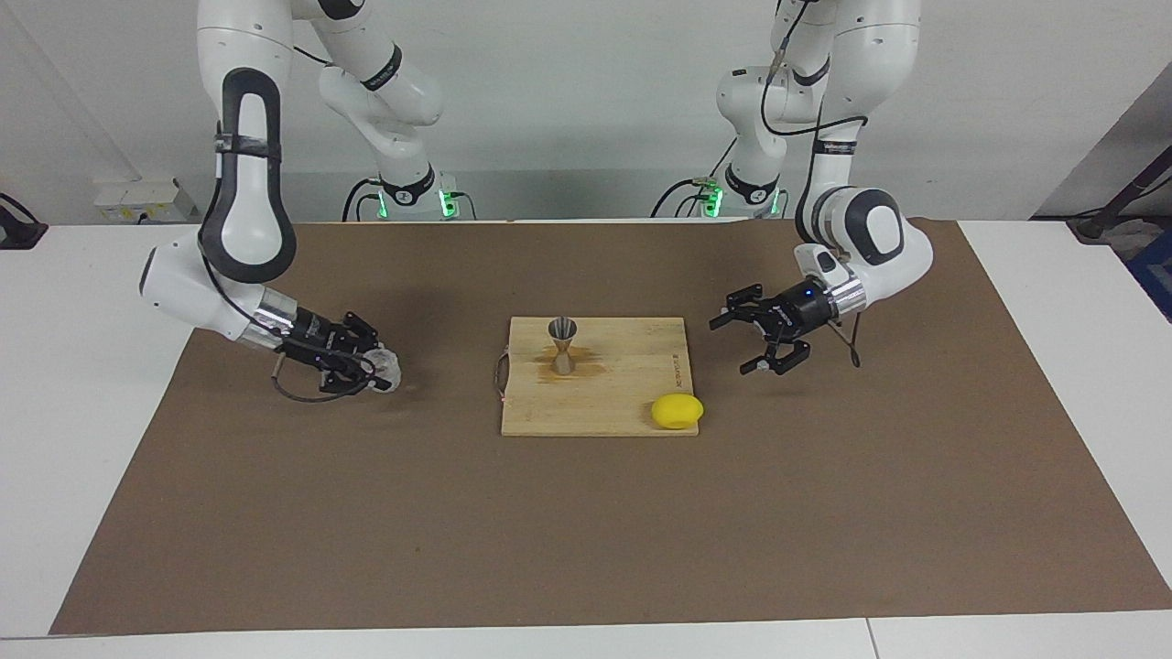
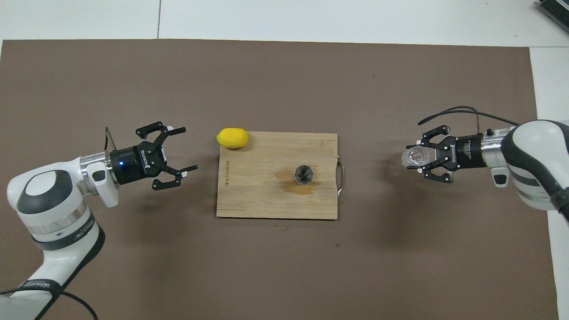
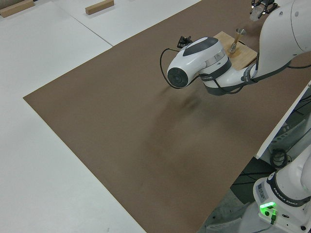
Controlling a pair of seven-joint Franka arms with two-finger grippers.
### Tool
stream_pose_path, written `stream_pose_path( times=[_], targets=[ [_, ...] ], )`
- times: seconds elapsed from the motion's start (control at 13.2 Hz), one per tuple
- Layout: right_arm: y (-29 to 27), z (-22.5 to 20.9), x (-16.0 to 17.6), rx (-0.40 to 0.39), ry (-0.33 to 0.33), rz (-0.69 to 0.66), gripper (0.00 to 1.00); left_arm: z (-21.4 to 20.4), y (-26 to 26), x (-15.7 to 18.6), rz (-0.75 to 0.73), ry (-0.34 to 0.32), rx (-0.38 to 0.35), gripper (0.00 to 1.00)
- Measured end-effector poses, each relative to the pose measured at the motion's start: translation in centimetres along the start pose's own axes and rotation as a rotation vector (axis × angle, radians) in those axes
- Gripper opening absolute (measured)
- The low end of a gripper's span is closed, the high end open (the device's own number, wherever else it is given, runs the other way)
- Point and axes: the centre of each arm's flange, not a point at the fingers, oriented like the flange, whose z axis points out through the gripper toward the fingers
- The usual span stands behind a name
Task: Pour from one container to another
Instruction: 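Lift the glass over the metal cup while the left gripper retracts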
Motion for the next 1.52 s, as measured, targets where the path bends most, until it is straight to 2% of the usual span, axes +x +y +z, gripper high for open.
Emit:
stream_pose_path(
  times=[0.38,0.68,0.91,0.99,1.29,1.52],
  targets=[
    [-1.9,3.0,-9.7,-0.058,0.086,0.027,0.51,-12.7,-3.7,0.0,0.049,-0.099,-0.067,1.00],
    [-2.3,5.9,-16.8,-0.089,0.167,0.033,0.51,-22.9,-5.8,1.8,0.081,-0.242,-0.101,1.00],
    [-2.0,7.6,-20.1,-0.106,0.182,-0.006,0.51,-28.7,-7.3,4.5,0.093,-0.392,-0.129,1.00],
    [-1.7,8.2,-20.9,-0.116,0.190,-0.023,0.51,-29.8,-7.7,5.7,0.097,-0.445,-0.143,1.00],
    [-0.4,10.5,-23.5,-0.149,0.292,-0.062,0.51,-31.9,-9.1,11.9,0.098,-0.625,-0.202,1.00],
    [0.4,11.6,-25.2,-0.165,0.346,-0.085,0.51,-29.6,-9.4,16.9,0.049,-0.760,-0.260,1.00]
  ],
)
